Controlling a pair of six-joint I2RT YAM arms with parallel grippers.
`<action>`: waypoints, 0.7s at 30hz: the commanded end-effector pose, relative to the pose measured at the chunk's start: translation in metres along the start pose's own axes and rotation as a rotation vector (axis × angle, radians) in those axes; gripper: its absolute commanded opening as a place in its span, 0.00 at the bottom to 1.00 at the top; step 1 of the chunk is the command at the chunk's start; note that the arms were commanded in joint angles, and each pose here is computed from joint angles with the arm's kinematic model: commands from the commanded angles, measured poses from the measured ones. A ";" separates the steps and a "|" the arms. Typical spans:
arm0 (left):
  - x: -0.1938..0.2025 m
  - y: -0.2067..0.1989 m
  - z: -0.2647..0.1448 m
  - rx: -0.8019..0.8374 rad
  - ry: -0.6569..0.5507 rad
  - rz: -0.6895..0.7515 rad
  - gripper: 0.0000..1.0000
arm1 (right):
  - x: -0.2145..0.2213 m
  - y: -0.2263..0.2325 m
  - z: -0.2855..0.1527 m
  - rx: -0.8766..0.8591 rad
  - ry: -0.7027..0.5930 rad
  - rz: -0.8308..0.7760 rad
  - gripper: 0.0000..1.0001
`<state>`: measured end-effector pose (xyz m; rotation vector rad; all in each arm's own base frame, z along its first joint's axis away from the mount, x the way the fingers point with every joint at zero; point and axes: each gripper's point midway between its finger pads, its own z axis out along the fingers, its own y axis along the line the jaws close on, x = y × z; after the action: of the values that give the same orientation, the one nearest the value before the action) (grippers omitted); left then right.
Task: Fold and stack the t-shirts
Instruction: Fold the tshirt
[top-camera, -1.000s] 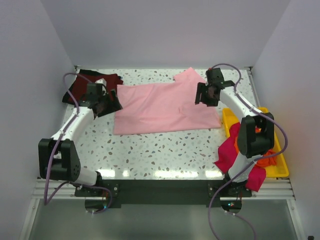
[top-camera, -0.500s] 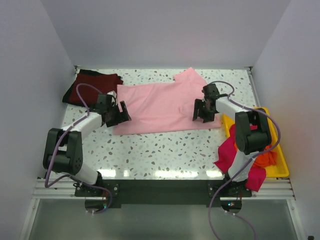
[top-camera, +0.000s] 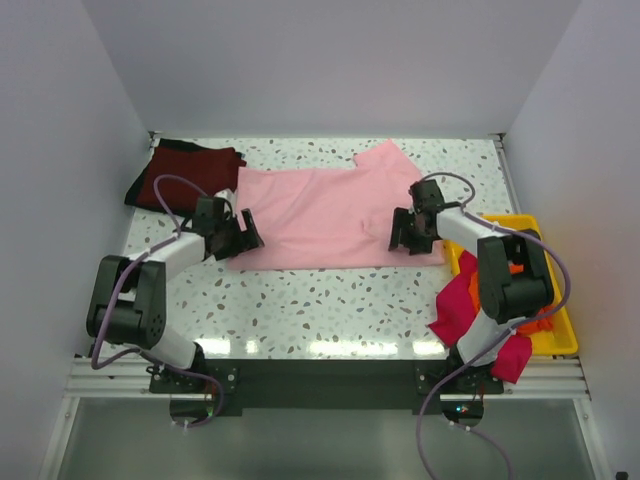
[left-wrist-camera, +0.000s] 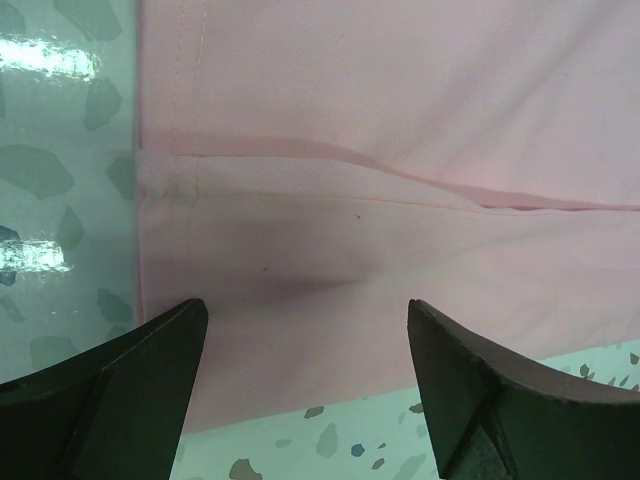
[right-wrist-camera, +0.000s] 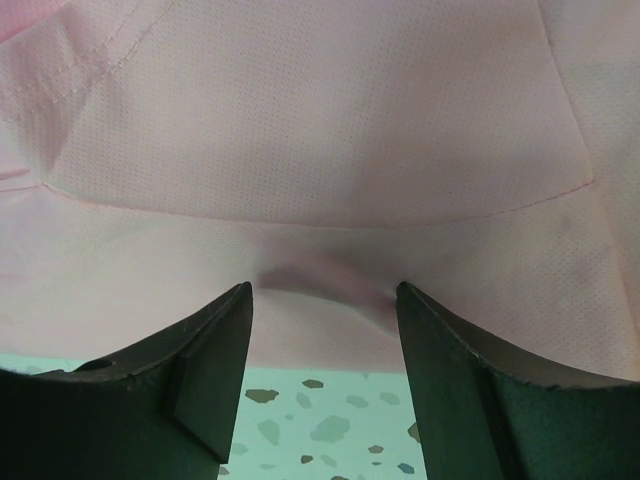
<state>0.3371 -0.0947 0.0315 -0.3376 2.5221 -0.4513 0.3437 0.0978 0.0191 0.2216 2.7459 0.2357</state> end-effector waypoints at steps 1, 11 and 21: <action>0.023 0.019 0.003 -0.057 0.040 0.000 0.87 | 0.070 -0.020 0.002 0.046 0.205 0.059 0.64; 0.059 0.040 -0.023 -0.124 0.057 -0.049 0.88 | 0.129 -0.030 -0.025 0.026 0.261 0.103 0.64; 0.015 0.008 -0.062 -0.046 -0.064 -0.033 0.91 | 0.077 -0.008 -0.084 -0.037 0.080 0.073 0.72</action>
<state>0.2713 -0.0783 0.0411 -0.4065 2.5285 -0.3976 0.2290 0.0947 0.0327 0.3241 2.8658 0.3393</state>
